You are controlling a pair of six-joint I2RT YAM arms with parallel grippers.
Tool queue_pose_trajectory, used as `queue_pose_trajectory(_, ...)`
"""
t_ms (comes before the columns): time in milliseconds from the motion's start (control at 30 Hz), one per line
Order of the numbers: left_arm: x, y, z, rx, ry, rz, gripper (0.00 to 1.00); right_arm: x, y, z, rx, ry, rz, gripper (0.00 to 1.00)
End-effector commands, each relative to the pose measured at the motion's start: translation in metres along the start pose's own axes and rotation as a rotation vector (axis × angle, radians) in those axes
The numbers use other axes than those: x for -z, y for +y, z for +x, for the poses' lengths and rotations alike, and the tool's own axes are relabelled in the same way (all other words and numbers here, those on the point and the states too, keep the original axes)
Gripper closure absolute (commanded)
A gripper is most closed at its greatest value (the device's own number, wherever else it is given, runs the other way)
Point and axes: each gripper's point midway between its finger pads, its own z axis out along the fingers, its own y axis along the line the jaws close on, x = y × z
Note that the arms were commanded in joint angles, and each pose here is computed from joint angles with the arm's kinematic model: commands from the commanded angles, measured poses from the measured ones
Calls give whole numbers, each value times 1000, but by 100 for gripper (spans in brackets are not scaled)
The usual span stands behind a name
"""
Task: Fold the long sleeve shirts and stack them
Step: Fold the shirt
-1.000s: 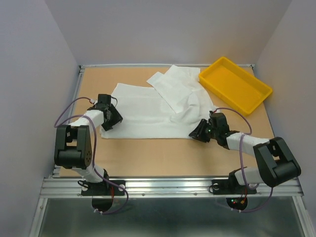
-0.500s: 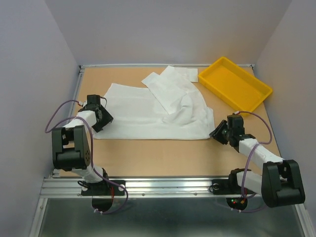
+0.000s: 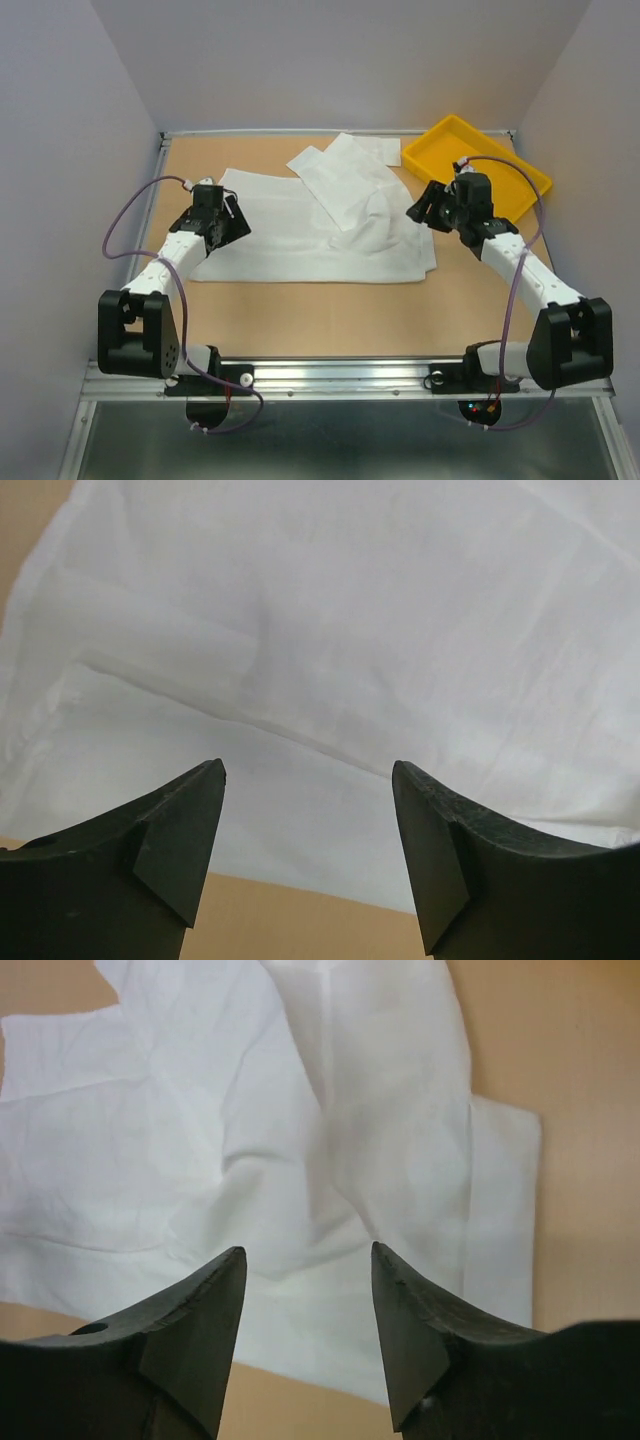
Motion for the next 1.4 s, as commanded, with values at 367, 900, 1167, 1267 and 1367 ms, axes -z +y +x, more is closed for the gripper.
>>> queue_pose_trajectory(367, -5, -94, 32, -142, 93, 234, 20, -120, 61, -65, 200, 0, -164, 39)
queue_pose_trajectory(900, 4, -171, 153, -411, 318, 368, 20, -205, 63, -49, 217, 92, -239, 39)
queue_pose_trajectory(1167, 4, -152, 174, -425, 372, 328, 20, -226, 66, -38, 212, 131, -279, 46)
queue_pose_trajectory(1267, 4, -149, 175, -421, 370, 323, 20, -219, 73, -46, 229, 115, -301, 59)
queue_pose_trajectory(1367, 3, -150, 175, -423, 369, 325, 20, -210, 81, -54, 255, 93, -317, 70)
